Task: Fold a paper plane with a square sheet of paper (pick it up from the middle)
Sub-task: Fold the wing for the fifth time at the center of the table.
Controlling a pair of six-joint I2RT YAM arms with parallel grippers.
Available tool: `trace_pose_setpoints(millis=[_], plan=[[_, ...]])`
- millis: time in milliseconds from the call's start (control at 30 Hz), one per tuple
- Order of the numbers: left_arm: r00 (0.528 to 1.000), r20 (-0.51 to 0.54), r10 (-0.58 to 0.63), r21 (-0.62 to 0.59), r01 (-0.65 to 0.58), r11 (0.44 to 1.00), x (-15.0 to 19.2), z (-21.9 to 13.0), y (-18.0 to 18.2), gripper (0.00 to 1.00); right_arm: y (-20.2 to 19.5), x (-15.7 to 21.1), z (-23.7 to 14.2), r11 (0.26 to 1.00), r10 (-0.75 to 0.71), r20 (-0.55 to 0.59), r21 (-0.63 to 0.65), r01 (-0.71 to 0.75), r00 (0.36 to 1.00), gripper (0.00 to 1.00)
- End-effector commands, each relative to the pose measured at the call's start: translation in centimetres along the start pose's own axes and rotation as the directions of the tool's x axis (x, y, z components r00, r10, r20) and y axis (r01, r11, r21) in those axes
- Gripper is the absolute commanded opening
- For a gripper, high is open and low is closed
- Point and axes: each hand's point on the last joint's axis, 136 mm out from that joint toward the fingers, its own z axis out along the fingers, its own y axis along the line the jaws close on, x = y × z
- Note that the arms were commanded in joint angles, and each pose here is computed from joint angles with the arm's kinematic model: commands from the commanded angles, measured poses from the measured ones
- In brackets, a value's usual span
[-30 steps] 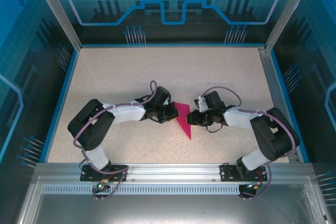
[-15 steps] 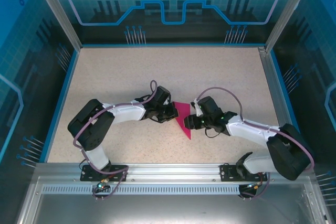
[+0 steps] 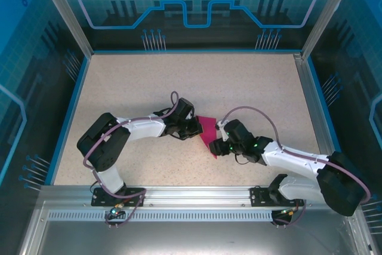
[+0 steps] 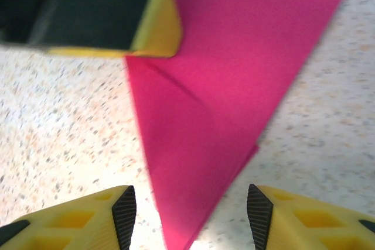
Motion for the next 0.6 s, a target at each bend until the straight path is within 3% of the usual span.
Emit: trace_pose_setpoints(millis=[0,400,567], plan=[[1.0,0.005,0.022,0.007,-0.022,1.0,-0.1,-0.6,-1.1,0.0,1.1,-0.4,0.4,0.983,-0.179,0.037,0.054,0.177,0.983,0.55],[1.0,-0.006,0.024,0.004,-0.024,1.0,-0.1,-0.5,-1.2,0.0,2.6,-0.2,3.2,0.891,-0.407,-0.015,0.214,0.4,0.913,0.56],[1.0,-0.008,0.022,0.003,-0.022,1.0,0.0,-0.5,-1.1,0.0,1.9,-0.4,4.0,0.841,-0.448,-0.05,0.316,0.44,0.893,0.5]])
